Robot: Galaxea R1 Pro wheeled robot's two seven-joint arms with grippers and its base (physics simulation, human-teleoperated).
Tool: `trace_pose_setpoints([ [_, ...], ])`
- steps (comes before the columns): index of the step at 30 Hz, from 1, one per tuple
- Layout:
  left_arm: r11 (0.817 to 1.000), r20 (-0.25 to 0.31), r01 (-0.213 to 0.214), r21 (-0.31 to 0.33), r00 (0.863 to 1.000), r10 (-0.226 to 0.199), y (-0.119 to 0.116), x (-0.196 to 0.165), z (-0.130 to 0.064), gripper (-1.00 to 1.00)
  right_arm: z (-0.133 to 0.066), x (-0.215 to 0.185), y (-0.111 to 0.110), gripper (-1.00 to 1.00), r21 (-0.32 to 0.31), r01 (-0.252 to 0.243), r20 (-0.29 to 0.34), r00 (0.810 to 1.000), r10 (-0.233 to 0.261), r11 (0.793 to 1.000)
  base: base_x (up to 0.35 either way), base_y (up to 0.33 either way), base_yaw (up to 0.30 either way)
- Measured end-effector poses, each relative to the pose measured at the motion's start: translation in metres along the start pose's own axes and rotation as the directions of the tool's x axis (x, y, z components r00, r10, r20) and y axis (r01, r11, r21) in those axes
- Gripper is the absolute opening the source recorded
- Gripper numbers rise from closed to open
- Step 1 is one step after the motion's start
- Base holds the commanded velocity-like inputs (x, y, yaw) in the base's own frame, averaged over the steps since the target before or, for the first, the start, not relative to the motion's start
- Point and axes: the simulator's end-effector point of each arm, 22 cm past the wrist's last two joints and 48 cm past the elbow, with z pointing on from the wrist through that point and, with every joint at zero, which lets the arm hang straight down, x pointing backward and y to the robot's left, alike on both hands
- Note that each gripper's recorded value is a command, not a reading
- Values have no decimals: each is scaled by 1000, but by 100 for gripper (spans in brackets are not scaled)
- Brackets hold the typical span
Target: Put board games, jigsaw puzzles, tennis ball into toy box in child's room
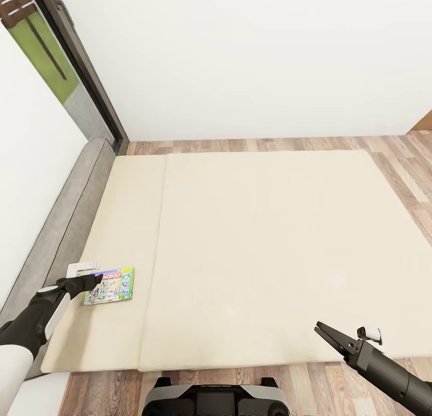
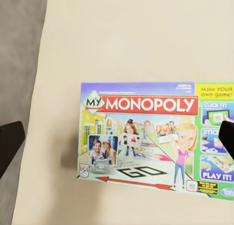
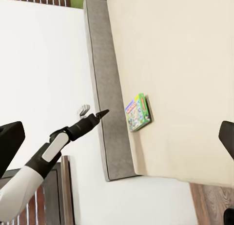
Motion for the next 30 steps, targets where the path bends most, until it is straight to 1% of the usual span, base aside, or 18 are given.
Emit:
trace_pose_setpoints([
  [17,1000,21,-3,4,1000,3,-4,-8,4,100,1,2,-4,100,6,-10,-1,1000,10,1000,0,0,-14],
  [30,1000,16,-8,6,1000,8,-6,-5,8,100,1,3,-8,100,10,-16,-7,1000,16,1000,0,0,0],
])
